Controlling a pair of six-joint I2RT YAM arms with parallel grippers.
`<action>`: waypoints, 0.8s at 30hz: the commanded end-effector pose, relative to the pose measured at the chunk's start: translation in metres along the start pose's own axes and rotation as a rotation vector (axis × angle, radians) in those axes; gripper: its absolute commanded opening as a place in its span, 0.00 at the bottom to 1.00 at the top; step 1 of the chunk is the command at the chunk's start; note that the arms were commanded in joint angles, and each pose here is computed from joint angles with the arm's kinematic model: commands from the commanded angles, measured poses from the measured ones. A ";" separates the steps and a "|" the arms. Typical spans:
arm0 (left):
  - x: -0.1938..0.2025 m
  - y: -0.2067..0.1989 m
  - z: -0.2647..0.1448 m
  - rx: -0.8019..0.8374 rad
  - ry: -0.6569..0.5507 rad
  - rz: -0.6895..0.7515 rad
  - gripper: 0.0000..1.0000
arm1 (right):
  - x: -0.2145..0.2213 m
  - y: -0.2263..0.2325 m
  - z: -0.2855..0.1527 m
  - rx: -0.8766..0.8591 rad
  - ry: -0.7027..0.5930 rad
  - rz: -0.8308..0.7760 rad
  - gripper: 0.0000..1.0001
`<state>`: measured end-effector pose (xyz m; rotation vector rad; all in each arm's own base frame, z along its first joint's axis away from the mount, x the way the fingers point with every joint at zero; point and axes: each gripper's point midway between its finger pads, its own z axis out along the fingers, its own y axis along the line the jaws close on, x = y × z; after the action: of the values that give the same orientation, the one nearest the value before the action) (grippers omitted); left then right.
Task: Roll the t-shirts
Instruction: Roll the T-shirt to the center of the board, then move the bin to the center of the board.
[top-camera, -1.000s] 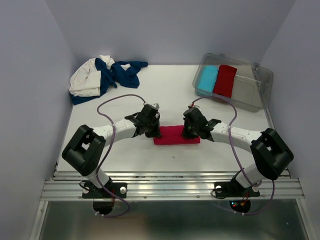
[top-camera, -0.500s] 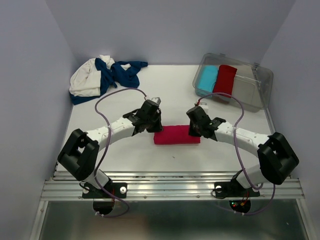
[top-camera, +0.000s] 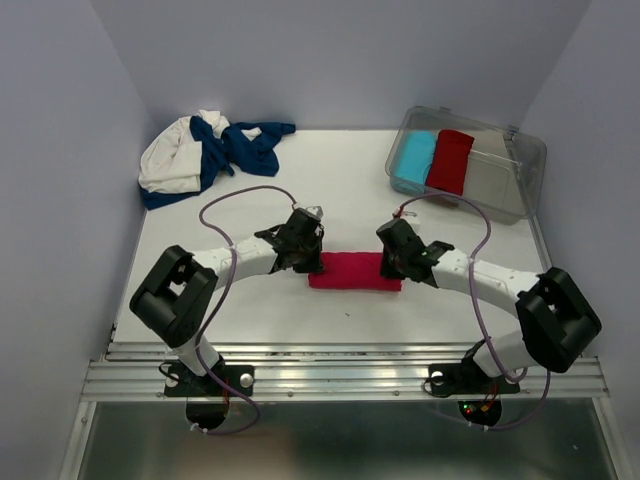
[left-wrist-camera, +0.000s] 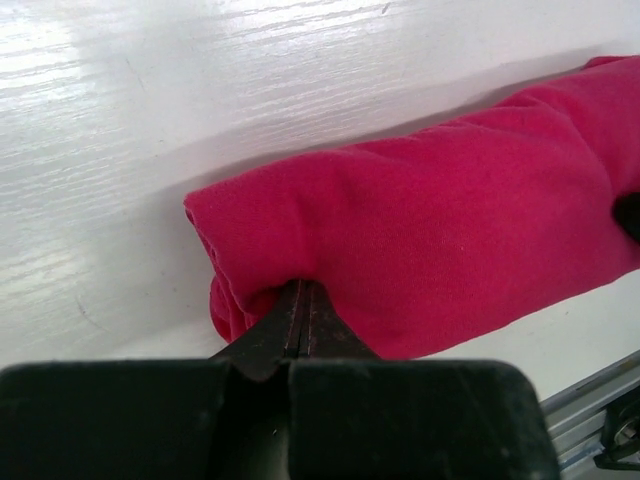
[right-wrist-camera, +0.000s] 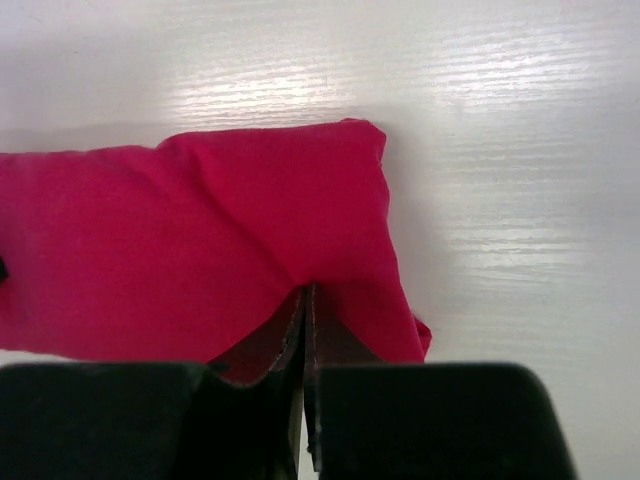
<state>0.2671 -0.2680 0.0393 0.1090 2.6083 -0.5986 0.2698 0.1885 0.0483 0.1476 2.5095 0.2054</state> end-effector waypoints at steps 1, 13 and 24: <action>-0.026 -0.001 -0.029 -0.060 -0.047 0.079 0.00 | -0.045 0.000 -0.034 0.010 -0.128 0.002 0.06; -0.106 -0.028 -0.143 -0.007 -0.316 0.075 0.00 | -0.187 -0.070 -0.062 0.138 -0.333 0.137 0.65; -0.083 -0.032 -0.129 0.090 -0.267 0.030 0.00 | -0.272 -0.161 -0.033 0.266 -0.367 0.297 0.70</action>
<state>0.2867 -0.2329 0.2007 0.0813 2.3044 -0.6185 0.4338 0.0180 0.1761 0.5708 2.1932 -0.0350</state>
